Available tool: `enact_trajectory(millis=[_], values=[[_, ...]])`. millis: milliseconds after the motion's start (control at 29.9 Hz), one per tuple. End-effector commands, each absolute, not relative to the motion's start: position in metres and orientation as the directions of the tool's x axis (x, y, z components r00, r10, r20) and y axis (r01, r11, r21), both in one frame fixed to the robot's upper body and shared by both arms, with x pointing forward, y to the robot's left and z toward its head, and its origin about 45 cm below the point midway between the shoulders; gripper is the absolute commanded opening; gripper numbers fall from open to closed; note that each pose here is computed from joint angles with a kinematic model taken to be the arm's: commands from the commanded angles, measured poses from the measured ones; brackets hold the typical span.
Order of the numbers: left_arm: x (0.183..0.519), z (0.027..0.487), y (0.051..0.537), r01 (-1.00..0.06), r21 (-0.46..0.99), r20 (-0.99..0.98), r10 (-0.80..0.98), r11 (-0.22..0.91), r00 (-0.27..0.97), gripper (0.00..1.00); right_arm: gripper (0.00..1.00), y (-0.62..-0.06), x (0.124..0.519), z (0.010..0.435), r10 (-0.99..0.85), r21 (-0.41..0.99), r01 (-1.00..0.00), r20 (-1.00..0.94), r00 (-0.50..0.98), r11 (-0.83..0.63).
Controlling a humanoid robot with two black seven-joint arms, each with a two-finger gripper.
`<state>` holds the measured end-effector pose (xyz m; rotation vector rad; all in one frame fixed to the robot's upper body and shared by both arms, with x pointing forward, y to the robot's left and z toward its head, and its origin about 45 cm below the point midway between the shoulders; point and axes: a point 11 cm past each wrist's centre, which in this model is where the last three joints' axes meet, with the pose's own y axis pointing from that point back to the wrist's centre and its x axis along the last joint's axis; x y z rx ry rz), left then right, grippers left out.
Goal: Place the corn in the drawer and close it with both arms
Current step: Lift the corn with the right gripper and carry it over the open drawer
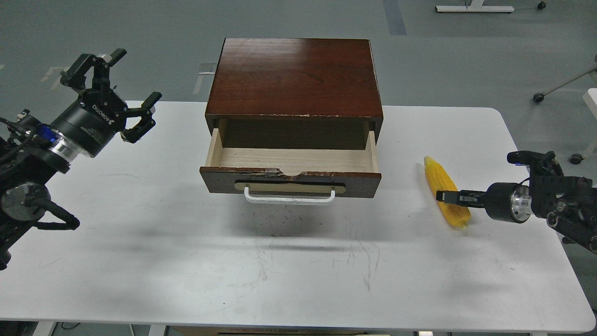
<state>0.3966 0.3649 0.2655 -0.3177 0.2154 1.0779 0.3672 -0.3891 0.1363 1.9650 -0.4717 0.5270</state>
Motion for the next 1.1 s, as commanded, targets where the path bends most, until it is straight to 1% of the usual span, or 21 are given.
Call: enact_trajectory(millis=[0, 100, 167, 234, 334, 368, 435, 468, 635, 702, 769, 836, 903, 1036, 1070], values=[[0.397, 0.266, 0.364, -0.887, -0.15, -0.323, 0.826, 0.437, 0.462, 1.0, 0.09, -0.386, 0.381, 0.176, -0.085, 0.685, -0.572, 0.605, 0.792, -0.451], [0.397, 0.267, 0.364, -0.886, -0.152, -0.324, 0.825, 0.437, 0.463, 1.0, 0.09, -0.373, 0.393, 0.21, -0.061, 0.64, -0.592, 0.652, 0.756, -0.49], [0.398, 0.268, 0.363, -0.886, -0.155, -0.322, 0.825, 0.438, 0.464, 1.0, 0.1, -0.353, 0.409, 0.252, -0.029, 0.585, -0.607, 0.707, 0.707, -0.538], [0.399, 0.27, 0.363, -0.884, -0.159, -0.321, 0.824, 0.439, 0.467, 1.0, 0.1, -0.34, 0.414, 0.27, -0.012, 0.559, -0.606, 0.73, 0.684, -0.566], [0.401, 0.275, 0.361, -0.881, -0.169, -0.314, 0.823, 0.443, 0.474, 1.0, 0.1, -0.308, 0.426, 0.316, 0.036, 0.509, -0.592, 0.776, 0.629, -0.625], [0.402, 0.276, 0.361, -0.88, -0.172, -0.313, 0.822, 0.444, 0.476, 1.0, 0.1, -0.298, 0.428, 0.328, 0.065, 0.513, -0.575, 0.78, 0.623, -0.637], [0.402, 0.278, 0.361, -0.879, -0.174, -0.311, 0.822, 0.444, 0.477, 1.0, 0.1, -0.288, 0.43, 0.34, 0.099, 0.516, -0.563, 0.787, 0.609, -0.646], [0.403, 0.279, 0.36, -0.877, -0.177, -0.309, 0.821, 0.446, 0.48, 1.0, 0.1, -0.27, 0.431, 0.349, 0.145, 0.522, -0.539, 0.794, 0.591, -0.661], [0.403, 0.281, 0.363, -0.879, -0.175, -0.301, 0.825, 0.444, 0.477, 1.0, 0.1, -0.211, 0.431, 0.372, 0.324, 0.572, -0.453, 0.794, 0.514, -0.683], [0.403, 0.281, 0.364, -0.879, -0.173, -0.301, 0.826, 0.443, 0.476, 1.0, 0.1, -0.197, 0.429, 0.373, 0.362, 0.585, -0.43, 0.79, 0.495, -0.688], [0.403, 0.282, 0.364, -0.879, -0.174, -0.299, 0.827, 0.443, 0.476, 1.0, 0.1, -0.174, 0.426, 0.374, 0.449, 0.62, -0.394, 0.775, 0.445, -0.679], [0.403, 0.282, 0.365, -0.88, -0.174, -0.298, 0.828, 0.443, 0.475, 1.0, 0.1, -0.159, 0.424, 0.367, 0.526, 0.651, -0.372, 0.757, 0.387, -0.662], [0.403, 0.282, 0.365, -0.88, -0.174, -0.298, 0.828, 0.443, 0.475, 1.0, 0.1, -0.153, 0.423, 0.361, 0.562, 0.66, -0.364, 0.751, 0.347, -0.657], [0.403, 0.283, 0.367, -0.881, -0.174, -0.294, 0.83, 0.44, 0.473, 1.0, 0.1, -0.132, 0.419, 0.342, 0.637, 0.659, -0.345, 0.747, 0.191, -0.669], [0.403, 0.283, 0.368, -0.881, -0.172, -0.292, 0.832, 0.44, 0.472, 1.0, 0.1, -0.13, 0.419, 0.34, 0.64, 0.656, -0.34, 0.748, 0.176, -0.674]])
